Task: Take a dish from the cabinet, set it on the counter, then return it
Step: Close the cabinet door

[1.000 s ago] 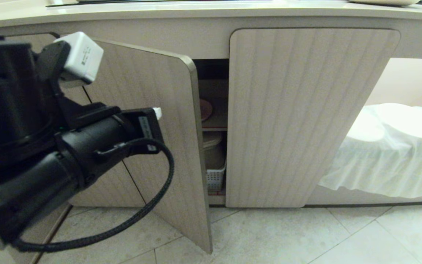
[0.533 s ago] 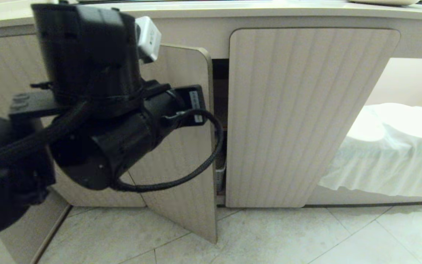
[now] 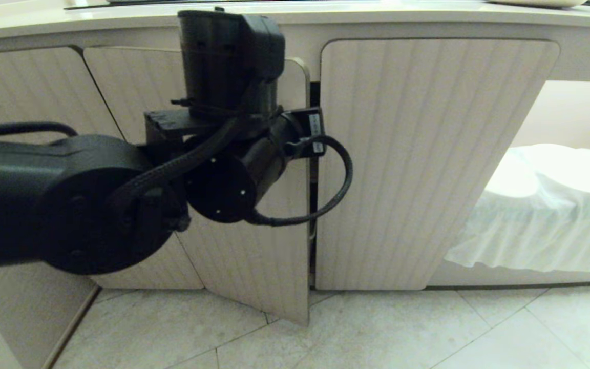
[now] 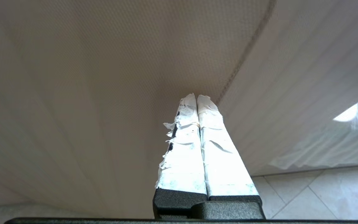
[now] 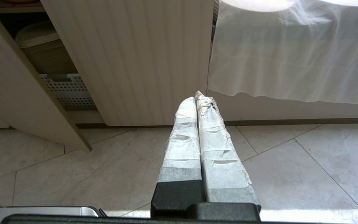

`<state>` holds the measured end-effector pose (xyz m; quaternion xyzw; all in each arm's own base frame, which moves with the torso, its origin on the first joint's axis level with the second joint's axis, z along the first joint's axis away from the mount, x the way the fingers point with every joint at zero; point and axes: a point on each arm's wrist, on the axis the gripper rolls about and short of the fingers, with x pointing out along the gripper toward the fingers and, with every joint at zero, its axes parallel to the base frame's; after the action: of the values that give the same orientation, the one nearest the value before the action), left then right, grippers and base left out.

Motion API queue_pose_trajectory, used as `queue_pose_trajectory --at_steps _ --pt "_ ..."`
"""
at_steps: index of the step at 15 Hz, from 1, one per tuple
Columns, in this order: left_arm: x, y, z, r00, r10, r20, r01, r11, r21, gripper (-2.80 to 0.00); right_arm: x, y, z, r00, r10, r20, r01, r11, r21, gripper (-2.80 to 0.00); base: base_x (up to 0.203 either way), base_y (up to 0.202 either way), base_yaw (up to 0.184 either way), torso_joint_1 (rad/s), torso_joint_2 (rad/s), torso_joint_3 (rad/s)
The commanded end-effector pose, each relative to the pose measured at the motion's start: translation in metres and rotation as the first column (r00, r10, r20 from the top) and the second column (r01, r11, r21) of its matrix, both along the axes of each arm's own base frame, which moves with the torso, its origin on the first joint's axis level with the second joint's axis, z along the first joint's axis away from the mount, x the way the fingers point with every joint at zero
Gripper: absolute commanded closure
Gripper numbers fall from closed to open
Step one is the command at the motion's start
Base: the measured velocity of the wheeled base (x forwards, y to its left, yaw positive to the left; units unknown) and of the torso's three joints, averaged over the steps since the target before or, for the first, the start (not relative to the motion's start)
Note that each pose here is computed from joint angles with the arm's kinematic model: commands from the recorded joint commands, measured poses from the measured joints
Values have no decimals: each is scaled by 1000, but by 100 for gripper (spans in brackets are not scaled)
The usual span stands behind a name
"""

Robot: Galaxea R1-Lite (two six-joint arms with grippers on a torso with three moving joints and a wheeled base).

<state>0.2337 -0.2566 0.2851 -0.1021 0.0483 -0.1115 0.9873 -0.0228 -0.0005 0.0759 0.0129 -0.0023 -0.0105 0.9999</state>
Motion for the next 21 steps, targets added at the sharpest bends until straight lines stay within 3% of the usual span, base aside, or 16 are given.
queue_pose_trajectory --at_steps 1,11,21 --pt "14 -11 -7 1000 12 -6 -12 1000 10 0 0 0 0 1000 0 0 0 1000 1 0 0 0 0 0 0 0" --pt "73 -10 1 984 170 58 -170 985 -4 0 0 0 0 1000 0 0 0 1000 2 0 0 0 0 0 0 0" --pt "84 -5 5 975 211 75 -211 977 -5 0 0 0 0 1000 0 0 0 1000 0 0 0 0 0 0 0 0"
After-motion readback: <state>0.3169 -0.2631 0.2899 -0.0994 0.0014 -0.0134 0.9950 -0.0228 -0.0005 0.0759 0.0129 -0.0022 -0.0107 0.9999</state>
